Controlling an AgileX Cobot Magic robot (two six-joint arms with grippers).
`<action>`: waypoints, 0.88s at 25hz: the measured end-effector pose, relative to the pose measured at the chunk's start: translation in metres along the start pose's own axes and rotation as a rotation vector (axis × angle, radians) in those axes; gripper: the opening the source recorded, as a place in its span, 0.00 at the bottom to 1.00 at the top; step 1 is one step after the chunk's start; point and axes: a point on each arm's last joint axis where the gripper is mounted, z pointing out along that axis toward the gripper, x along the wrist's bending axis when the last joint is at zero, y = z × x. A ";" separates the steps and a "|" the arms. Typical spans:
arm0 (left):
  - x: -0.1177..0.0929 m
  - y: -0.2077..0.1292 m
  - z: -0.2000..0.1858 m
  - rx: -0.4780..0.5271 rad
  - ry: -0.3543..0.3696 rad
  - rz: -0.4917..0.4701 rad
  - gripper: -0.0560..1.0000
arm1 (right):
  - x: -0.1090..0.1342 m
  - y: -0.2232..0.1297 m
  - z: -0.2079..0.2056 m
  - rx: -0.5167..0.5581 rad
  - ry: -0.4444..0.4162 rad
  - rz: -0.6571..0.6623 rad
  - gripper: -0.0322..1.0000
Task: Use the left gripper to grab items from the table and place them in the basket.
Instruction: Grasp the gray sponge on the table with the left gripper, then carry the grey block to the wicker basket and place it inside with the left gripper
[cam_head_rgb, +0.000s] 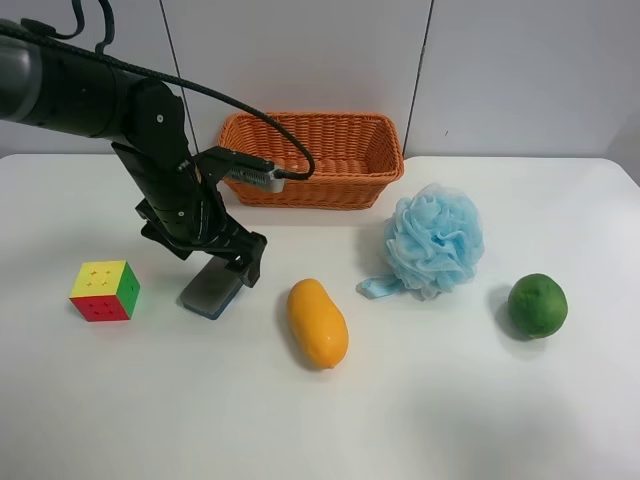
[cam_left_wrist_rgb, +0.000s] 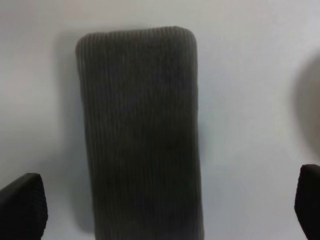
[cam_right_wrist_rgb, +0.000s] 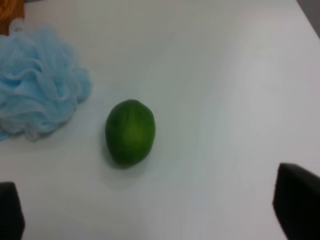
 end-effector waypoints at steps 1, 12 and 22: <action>0.000 -0.001 0.004 0.009 0.001 0.000 0.99 | 0.000 0.000 0.000 0.000 0.000 0.000 0.99; 0.003 0.000 0.029 0.013 0.027 0.033 0.95 | 0.000 0.000 0.000 0.000 0.000 0.000 0.99; 0.004 -0.001 0.036 0.024 0.031 0.037 0.74 | 0.000 0.000 0.000 0.000 0.000 0.000 0.99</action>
